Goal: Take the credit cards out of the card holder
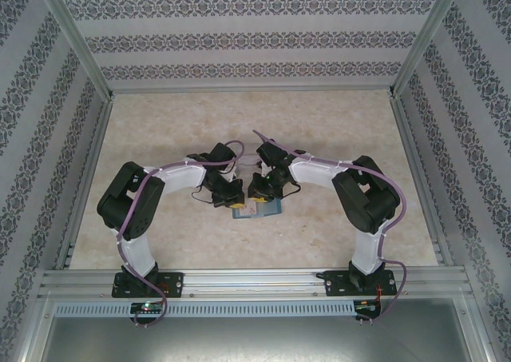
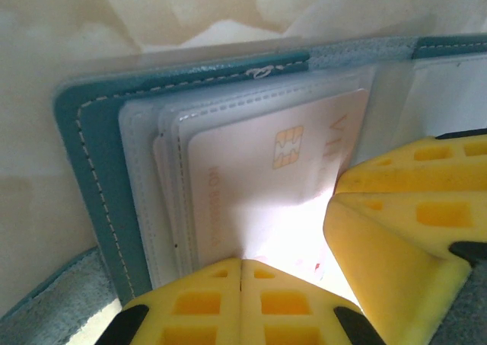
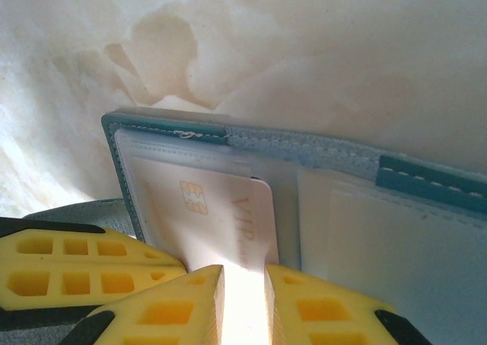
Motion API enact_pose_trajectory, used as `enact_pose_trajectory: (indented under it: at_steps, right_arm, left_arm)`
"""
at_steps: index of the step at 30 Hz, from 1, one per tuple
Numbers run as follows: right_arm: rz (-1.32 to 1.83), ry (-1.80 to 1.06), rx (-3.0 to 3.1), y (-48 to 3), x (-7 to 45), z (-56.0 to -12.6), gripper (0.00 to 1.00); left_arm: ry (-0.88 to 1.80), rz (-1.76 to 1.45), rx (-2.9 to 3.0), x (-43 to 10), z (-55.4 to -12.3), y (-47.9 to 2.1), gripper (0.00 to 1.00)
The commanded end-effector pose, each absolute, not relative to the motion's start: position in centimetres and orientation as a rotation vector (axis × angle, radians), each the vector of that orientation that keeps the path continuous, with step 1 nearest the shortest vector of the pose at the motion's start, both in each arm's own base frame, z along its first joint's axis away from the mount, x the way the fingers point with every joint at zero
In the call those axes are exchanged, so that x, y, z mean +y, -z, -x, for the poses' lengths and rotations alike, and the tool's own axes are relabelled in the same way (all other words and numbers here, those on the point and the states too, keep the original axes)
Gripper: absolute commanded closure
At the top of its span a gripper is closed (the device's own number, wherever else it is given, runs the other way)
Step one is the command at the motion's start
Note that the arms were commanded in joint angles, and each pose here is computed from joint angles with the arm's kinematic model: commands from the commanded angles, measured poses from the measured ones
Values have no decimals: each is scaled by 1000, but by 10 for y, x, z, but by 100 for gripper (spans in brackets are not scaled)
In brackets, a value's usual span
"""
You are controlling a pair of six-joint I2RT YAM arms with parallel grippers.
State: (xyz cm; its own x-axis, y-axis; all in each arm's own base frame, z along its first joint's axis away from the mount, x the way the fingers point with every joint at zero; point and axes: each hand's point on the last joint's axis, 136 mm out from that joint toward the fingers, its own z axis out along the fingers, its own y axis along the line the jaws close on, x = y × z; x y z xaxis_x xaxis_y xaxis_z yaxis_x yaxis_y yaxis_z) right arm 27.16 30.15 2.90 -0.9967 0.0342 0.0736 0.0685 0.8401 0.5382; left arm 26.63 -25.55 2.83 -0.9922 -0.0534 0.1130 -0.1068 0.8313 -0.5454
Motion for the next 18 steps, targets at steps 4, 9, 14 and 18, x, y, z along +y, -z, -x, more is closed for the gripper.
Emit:
enact_pose_trajectory:
  at_steps: [4, 9, 14, 18]
  right_arm:
    - [77, 751, -2975, -14, 289, -265, 78]
    - [65, 707, -3006, -17, 283, -266, 78]
    - [58, 688, -3024, -22, 279, -267, 78]
    - [58, 712, -3043, -32, 280, -269, 79]
  left_arm:
    - [-791, -103, -2950, -247, -260, -28, 99]
    - [-792, -102, -2957, -246, -260, -30, 99]
    - [-794, -101, -2959, -246, -261, -31, 99]
    - [-789, -99, -2958, -246, -260, -31, 99]
